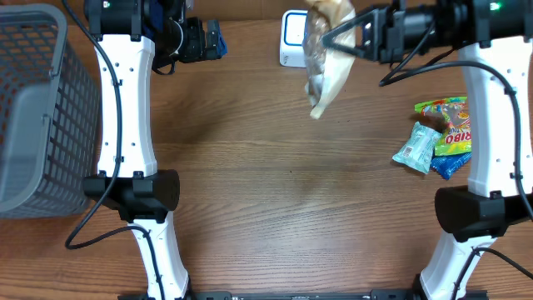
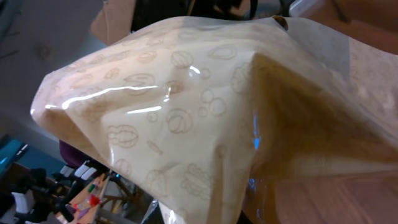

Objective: Scan the item barcode
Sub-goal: 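Lower the bread bag to the table center and release it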

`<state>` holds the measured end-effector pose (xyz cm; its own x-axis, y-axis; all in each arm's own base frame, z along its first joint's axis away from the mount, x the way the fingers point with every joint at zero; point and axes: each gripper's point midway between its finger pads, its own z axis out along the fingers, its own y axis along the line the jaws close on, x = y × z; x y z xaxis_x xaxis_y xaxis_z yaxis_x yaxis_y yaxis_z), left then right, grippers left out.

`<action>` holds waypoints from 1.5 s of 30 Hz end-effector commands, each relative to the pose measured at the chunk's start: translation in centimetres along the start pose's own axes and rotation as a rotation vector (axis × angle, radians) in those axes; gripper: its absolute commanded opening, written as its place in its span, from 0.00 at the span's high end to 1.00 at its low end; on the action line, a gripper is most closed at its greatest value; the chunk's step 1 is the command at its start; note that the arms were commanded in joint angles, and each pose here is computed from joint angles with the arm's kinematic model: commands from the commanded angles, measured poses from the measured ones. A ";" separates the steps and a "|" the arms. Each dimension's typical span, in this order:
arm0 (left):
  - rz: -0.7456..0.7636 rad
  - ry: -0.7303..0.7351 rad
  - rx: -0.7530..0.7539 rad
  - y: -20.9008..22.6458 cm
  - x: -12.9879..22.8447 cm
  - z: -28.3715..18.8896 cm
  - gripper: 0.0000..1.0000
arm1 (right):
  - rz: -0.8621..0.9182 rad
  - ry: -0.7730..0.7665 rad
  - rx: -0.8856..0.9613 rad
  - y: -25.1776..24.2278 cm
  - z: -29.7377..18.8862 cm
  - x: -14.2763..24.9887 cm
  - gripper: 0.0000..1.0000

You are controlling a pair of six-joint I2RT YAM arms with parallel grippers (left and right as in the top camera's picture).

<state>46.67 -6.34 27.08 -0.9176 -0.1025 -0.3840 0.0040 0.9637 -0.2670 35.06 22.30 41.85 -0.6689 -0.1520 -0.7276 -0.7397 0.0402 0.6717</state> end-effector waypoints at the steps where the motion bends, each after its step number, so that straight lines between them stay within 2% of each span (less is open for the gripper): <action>1: 0.012 -0.024 0.008 -0.9 0.1 -1.2 0.00 | 0.005 0.086 -0.009 -2.4 2.9 2.8 0.96; 8: 0.012 -0.024 0.008 -0.9 0.0 -1.2 0.00 | 0.220 0.167 -0.149 -10.4 9.7 10.1 0.96; 14: 0.012 -0.024 0.008 -0.9 0.1 -1.2 0.00 | 0.414 0.194 -0.142 -17.0 12.7 15.1 0.97; 20: 0.012 -0.024 0.008 -0.9 0.0 -1.2 0.00 | 0.644 0.249 0.224 -25.0 12.2 19.4 0.94; 25: 0.012 -0.024 0.008 -0.9 0.0 -1.2 0.00 | 0.687 0.252 0.358 -27.3 10.3 20.4 0.94; 34: 0.012 -0.024 0.008 -0.9 0.0 -1.2 0.00 | 0.767 0.275 0.358 -28.4 10.0 22.4 0.96; 39: 0.012 -0.024 0.008 -0.9 0.0 -1.2 0.00 | 0.876 0.310 0.538 -30.3 6.6 24.7 0.82; 45: 0.012 -0.024 0.008 -0.9 0.1 -1.2 0.00 | 0.957 0.303 0.643 -31.4 1.7 25.6 0.54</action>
<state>46.68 -6.35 27.08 -0.9175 -0.1025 -0.3843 0.0041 0.9637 -0.2670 39.85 22.46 3.50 -0.9860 -0.0775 0.1475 0.0568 0.6761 0.7346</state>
